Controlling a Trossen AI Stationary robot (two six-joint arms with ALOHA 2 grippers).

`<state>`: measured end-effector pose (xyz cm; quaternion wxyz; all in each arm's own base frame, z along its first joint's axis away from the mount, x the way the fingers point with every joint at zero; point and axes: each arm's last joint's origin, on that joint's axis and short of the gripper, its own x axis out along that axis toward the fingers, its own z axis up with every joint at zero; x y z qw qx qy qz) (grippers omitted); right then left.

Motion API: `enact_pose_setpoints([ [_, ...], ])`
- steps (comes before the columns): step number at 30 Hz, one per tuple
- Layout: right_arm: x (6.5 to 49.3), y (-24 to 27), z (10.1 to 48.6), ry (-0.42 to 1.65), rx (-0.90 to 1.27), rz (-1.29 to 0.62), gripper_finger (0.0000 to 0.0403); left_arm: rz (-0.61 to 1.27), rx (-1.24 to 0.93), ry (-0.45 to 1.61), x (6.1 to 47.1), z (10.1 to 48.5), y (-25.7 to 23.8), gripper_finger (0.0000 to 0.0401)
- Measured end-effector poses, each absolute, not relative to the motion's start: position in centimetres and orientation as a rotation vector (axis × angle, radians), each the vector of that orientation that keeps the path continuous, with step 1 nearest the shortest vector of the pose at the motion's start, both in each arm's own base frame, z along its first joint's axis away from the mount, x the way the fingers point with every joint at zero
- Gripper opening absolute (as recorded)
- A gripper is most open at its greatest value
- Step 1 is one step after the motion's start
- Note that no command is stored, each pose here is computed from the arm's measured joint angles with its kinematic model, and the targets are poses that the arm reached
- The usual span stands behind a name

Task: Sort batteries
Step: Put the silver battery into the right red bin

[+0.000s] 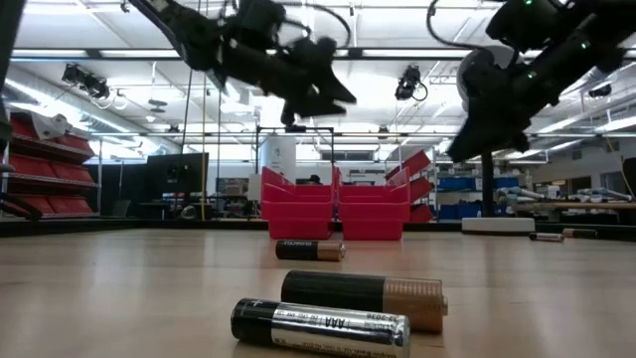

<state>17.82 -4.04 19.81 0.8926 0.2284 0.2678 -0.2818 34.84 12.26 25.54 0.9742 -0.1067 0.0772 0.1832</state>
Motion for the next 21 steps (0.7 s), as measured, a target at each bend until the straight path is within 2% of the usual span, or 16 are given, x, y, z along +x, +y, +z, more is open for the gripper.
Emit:
enact_pose_setpoints([
  [3,17.0,-4.5,20.5,0.690,0.467,-0.700,0.0102,0.406,-0.153,0.108,33.7,27.0,11.3,0.0183],
  [7,15.5,-5.4,20.7,0.822,0.471,-0.849,0.0102,0.420,-0.118,0.117,32.5,26.5,10.3,0.0145],
  [14,14.1,-5.5,19.0,1.004,0.571,-0.834,0.0102,0.320,-0.116,0.086,31.1,22.3,6.2,0.0092],
  [18,14.1,-5.8,18.2,1.076,0.652,-0.853,0.0102,0.308,-0.107,0.005,29.6,20.7,5.4,0.0085],
  [21,14.2,-5.9,17.5,1.146,0.683,-0.875,0.0102,0.310,-0.109,0.043,28.6,19.3,5.3,0.0084],
])
